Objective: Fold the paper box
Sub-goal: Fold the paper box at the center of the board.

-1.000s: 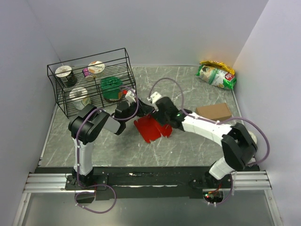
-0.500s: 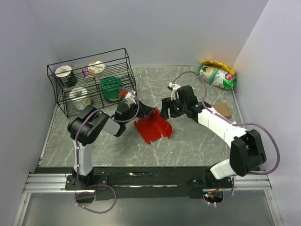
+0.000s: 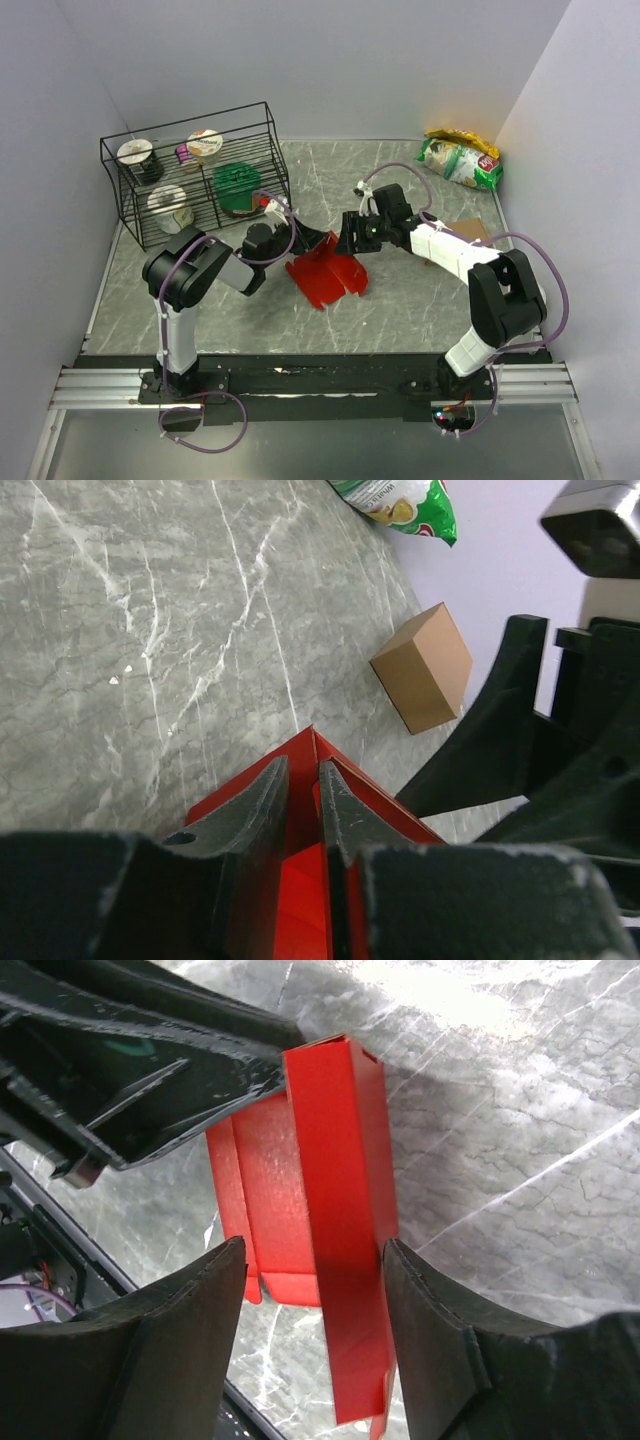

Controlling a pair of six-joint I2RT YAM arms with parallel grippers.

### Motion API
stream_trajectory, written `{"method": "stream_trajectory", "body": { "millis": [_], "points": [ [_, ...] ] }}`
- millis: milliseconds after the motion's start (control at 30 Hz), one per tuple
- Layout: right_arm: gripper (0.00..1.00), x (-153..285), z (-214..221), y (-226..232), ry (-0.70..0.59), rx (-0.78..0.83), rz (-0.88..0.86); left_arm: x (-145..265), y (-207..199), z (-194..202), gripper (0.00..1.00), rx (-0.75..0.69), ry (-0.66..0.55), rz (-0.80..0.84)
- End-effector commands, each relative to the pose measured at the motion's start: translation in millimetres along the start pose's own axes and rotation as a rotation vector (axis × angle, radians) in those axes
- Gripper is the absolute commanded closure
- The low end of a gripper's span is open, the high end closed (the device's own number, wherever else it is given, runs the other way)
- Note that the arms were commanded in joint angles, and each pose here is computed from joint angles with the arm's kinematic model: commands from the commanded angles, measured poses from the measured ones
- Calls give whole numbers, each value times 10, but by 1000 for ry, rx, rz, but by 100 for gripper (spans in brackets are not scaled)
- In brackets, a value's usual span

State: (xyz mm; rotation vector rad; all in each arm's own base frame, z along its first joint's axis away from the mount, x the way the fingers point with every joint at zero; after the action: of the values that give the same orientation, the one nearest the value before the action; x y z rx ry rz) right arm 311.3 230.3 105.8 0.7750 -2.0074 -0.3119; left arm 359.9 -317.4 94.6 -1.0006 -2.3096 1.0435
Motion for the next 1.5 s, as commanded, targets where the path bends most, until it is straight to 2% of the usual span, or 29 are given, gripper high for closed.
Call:
{"method": "stream_trajectory", "body": {
  "millis": [0, 67, 300, 567, 967, 1100, 1333, 1433, 1467],
  "points": [
    [38, -27, -189, 3, -49, 19, -20, 116, 91, 236, 78, -20, 68, -33],
    [39, -48, -165, -31, -41, 22, -10, 120, 56, 219, 78, -27, 58, -21],
    [55, -112, -88, -154, -22, 44, 32, 145, 24, 231, 77, -32, 59, -9],
    [60, -112, 14, -320, 2, 88, 126, 159, -151, 127, 69, -18, 43, 36],
    [63, -99, 36, -336, 6, 247, 320, 120, -383, -49, 45, 38, 16, 129],
    [64, -88, 21, -316, -1, 287, 372, -8, -361, -82, 42, 29, 28, 115],
    [71, -13, -36, -327, -42, 362, 473, -5, -335, -123, 40, -19, 32, 89],
    [75, 4, -75, -289, -65, 410, 490, -55, -281, -111, 39, -24, 57, 64],
    [80, 18, -100, -262, -79, 429, 504, -67, -282, -118, 37, -25, 60, 65]
  ]
}}
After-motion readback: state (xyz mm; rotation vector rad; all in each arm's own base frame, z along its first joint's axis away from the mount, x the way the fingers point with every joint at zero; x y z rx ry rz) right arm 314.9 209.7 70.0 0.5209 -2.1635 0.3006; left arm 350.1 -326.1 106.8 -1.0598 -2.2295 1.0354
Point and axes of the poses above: each gripper's point midway between its finger pads, its own x axis back along the fingers, its own y axis along the line the jaws close on, z = x × y, the point moved 1 cm from there along x, back along the fingers, and after that the axes turned 2 degrees about x, right-handed, at the moved point
